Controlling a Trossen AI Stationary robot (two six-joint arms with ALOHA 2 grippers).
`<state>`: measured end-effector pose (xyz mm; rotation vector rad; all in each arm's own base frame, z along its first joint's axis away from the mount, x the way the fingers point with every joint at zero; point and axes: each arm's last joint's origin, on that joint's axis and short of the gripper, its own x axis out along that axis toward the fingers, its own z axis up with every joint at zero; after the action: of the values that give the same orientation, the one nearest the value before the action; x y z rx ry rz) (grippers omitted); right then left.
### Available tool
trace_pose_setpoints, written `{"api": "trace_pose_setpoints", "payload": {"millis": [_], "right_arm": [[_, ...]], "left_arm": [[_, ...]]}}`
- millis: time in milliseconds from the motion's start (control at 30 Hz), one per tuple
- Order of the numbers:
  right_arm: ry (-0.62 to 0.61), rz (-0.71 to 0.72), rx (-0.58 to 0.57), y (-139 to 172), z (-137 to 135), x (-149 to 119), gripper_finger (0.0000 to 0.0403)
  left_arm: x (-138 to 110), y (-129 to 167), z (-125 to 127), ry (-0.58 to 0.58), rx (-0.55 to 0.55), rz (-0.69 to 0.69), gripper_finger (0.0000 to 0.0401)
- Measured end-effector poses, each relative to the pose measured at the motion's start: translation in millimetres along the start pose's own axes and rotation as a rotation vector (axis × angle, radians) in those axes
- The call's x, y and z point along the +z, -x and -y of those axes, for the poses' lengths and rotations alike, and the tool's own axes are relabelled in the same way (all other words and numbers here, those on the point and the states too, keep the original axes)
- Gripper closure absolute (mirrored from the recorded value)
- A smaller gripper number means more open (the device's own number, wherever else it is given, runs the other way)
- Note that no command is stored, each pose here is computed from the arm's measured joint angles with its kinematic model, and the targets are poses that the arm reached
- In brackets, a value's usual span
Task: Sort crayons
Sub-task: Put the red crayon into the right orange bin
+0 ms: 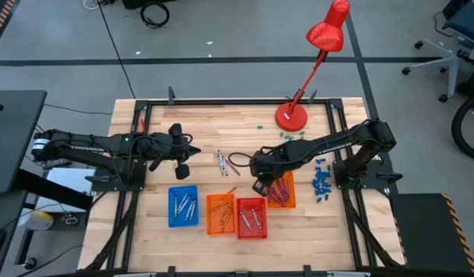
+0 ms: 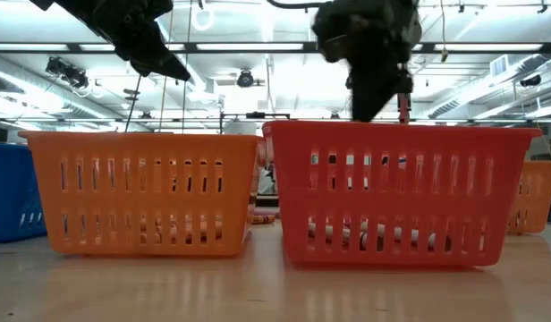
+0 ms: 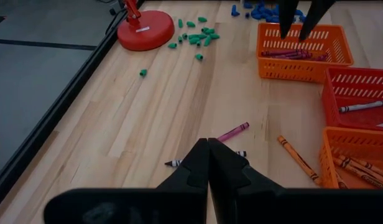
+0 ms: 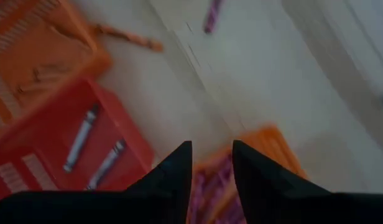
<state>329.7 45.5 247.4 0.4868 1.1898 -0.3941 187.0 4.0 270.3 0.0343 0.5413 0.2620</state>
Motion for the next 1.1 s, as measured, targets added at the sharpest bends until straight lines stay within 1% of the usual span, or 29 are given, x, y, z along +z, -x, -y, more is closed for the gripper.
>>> {"api": "trace_pose_setpoints", "payload": {"millis": [167,333,467,633,767,933,1100], "right_arm": [[0.045,0.060,0.033,-21,-3,15,0.0284],[0.091,0.093,0.048,-55,-3,32,0.0284],[0.108,0.123,0.047,-79,4,46,0.0285],[0.127,0.138,0.013,-94,13,64,0.0285],[0.164,0.173,0.016,-103,10,83,0.0285],[0.177,0.159,-0.023,-124,13,98,0.0285],[0.160,0.106,-0.055,-141,22,99,0.0285]], "left_arm": [[0,0,0,0.000,0.000,0.001,0.0394],[0,0,0,0.002,0.000,0.004,0.0394],[0,0,0,0.001,0.000,0.004,0.0394],[0,0,0,-0.007,0.000,0.003,0.0394],[0,0,0,-0.010,0.000,0.004,0.0394],[0,0,0,-0.010,0.000,0.004,0.0394],[0,0,0,-0.011,0.000,-0.002,0.0394]]}}
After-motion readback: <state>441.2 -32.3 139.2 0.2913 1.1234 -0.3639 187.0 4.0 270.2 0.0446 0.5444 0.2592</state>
